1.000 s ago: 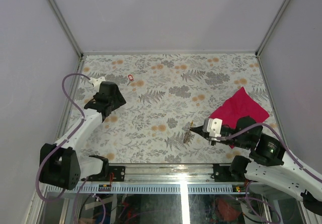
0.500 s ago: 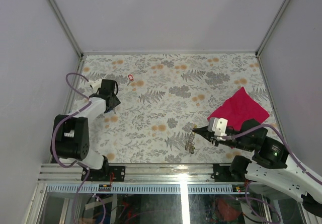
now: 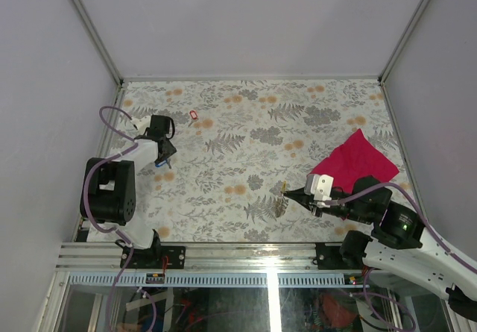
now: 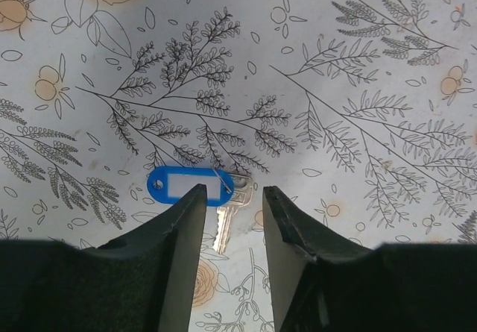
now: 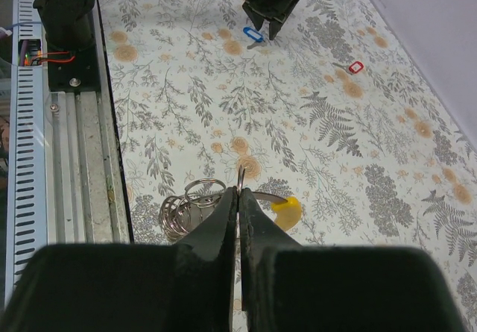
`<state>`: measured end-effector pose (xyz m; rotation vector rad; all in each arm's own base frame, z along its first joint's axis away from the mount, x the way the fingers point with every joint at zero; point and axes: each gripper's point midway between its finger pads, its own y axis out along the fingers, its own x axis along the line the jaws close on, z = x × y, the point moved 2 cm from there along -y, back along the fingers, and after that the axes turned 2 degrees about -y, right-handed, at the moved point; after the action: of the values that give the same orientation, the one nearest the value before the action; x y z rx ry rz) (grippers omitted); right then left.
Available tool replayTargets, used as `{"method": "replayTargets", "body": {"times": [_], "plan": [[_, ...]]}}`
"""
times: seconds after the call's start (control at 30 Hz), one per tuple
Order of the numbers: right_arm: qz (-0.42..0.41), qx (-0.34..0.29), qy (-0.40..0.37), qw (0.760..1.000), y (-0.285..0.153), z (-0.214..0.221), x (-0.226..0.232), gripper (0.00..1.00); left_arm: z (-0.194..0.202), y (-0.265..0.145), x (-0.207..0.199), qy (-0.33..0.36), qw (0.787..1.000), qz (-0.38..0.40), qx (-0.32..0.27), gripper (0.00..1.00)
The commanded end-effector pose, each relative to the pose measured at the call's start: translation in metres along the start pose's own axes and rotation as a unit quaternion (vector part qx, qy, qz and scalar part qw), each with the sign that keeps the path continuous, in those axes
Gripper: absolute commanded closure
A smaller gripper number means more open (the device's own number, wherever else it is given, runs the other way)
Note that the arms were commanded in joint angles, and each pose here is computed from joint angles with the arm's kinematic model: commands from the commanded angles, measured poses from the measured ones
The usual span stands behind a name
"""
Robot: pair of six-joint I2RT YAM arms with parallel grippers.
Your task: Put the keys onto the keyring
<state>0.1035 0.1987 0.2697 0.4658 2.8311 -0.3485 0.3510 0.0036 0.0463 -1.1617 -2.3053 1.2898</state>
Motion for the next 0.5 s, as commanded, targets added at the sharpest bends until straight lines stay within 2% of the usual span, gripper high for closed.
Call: {"method": "replayTargets", "body": {"times": [0.0, 0.47], "plan": [[0.019, -0.030, 0.000, 0.999, 0.002, -0.014, -0.008, 1.00, -0.022, 0.006, -0.008, -0.020, 0.999, 0.007, -0.036, 0.64], [0.014, -0.026, -0.010, 1.000, 0.002, -0.011, -0.007, 1.00, -0.016, 0.018, -0.004, -0.019, 1.000, 0.000, -0.024, 0.73]]}}
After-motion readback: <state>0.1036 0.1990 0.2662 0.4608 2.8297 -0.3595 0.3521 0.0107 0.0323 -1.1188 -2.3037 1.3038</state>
